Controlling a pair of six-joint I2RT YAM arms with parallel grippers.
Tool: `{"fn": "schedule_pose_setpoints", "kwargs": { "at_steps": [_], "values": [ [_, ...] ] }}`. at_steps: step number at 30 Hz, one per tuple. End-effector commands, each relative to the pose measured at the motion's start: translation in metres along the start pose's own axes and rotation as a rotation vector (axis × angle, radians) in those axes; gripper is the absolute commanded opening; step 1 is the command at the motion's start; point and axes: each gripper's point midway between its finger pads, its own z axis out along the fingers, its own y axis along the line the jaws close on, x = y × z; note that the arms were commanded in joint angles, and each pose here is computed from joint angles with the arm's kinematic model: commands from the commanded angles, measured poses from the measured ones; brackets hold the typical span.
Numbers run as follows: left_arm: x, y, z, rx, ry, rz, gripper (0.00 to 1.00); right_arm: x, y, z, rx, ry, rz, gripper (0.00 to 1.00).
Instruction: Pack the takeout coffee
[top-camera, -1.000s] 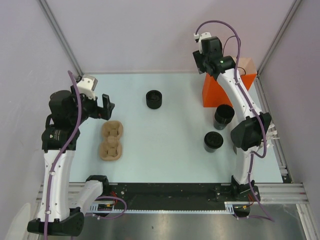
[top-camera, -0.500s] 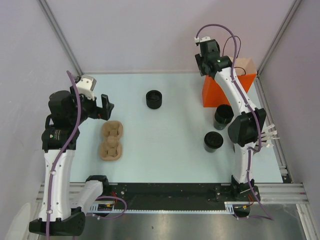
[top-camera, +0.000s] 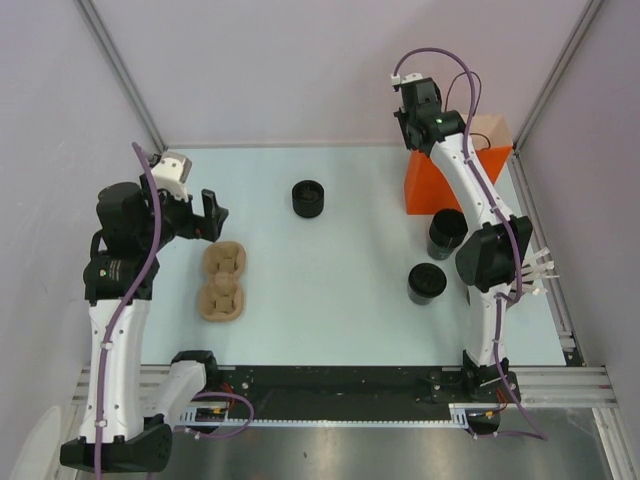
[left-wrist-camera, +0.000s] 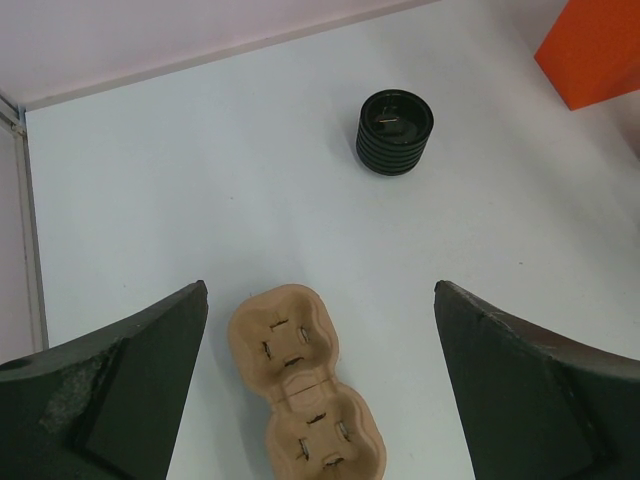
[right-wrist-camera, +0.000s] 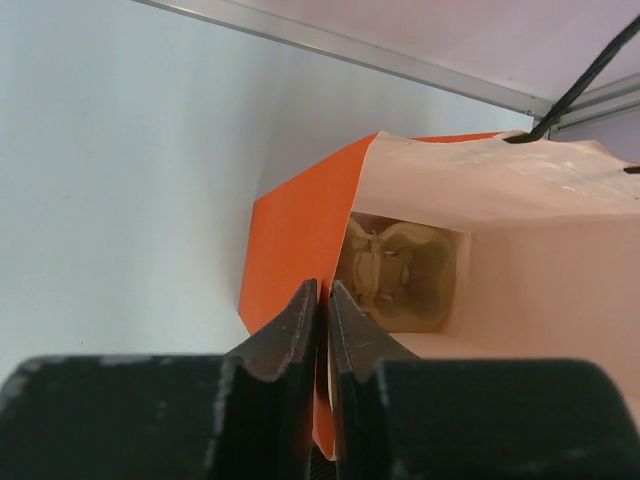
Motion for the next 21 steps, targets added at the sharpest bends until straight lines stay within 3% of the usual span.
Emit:
{"fn": "schedule_pose_setpoints", "kwargs": {
  "at_steps": [1,4,21],
  "values": [
    [-0.007,-0.002,-0.004,0.01,-0.036,-0.01,1.0,-0.019,-0.004,-0.01,0.01,-0.056,0.011,0.07],
    [-0.007,-0.002,-0.004,0.012,-0.037,-0.013,1.0,-0.021,-0.001,-0.013,0.011,-0.058,-0.018,0.0],
    [-0.007,-0.002,-0.005,0.017,-0.042,-0.021,1.0,-0.016,0.066,-0.081,-0.165,-0.113,-0.212,0.0]
  ]
}}
